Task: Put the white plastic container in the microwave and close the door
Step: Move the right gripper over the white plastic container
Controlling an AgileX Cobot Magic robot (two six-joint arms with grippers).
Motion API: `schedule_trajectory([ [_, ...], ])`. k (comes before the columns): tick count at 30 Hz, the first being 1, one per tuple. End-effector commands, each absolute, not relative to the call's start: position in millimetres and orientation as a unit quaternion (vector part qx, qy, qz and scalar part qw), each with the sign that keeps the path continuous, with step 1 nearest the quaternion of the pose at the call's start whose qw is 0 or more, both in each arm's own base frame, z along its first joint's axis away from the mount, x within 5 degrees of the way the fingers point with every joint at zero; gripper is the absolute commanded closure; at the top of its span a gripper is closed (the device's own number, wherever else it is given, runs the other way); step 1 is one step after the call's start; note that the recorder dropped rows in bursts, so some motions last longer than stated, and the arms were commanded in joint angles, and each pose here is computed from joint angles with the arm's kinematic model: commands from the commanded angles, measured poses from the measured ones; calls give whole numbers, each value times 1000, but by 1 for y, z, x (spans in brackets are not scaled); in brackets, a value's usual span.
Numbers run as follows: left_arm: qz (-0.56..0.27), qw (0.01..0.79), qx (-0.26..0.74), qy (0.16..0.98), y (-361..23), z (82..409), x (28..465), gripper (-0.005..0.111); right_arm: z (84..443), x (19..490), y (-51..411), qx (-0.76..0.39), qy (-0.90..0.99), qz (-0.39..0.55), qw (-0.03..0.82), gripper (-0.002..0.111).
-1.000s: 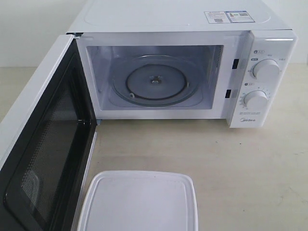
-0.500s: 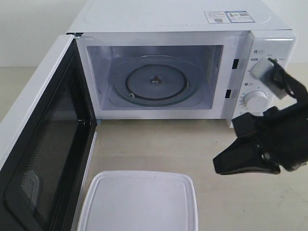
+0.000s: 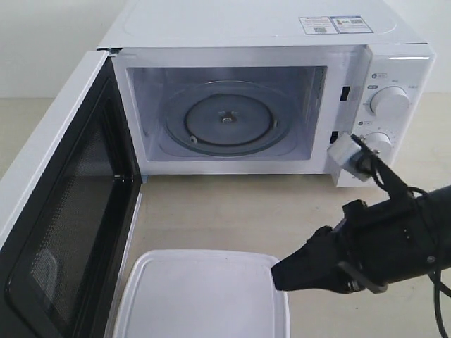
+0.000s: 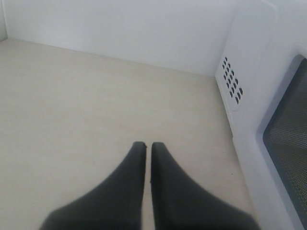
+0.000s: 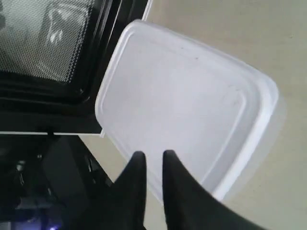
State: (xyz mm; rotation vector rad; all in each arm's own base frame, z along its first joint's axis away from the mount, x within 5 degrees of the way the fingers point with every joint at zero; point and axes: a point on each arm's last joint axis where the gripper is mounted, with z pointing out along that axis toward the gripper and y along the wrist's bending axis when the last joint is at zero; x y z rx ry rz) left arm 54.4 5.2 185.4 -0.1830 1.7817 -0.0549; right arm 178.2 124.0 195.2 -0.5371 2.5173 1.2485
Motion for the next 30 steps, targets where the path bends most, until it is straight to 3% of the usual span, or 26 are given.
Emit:
schedule_trajectory([
  [1, -24, 626, -80, 775, 5, 186, 54, 102, 208, 181, 143, -263, 859, 408, 160, 63],
  [3, -24, 626, -80, 775, 5, 186, 54, 102, 220, 187, 146, -283, 864, 388, 152, 57],
  [8, -24, 626, -80, 775, 5, 186, 54, 102, 245, 218, 152, -357, 871, 323, 101, 57],
  [18, -24, 626, -80, 775, 5, 186, 54, 102, 242, 285, 191, -478, 829, 287, 41, 57],
  [24, -24, 626, -80, 775, 5, 186, 54, 102, 202, 314, 226, -537, 799, 272, 14, 57],
  [30, -24, 626, -80, 775, 5, 186, 54, 102, 187, 320, 238, -580, 768, 269, 43, 57],
])
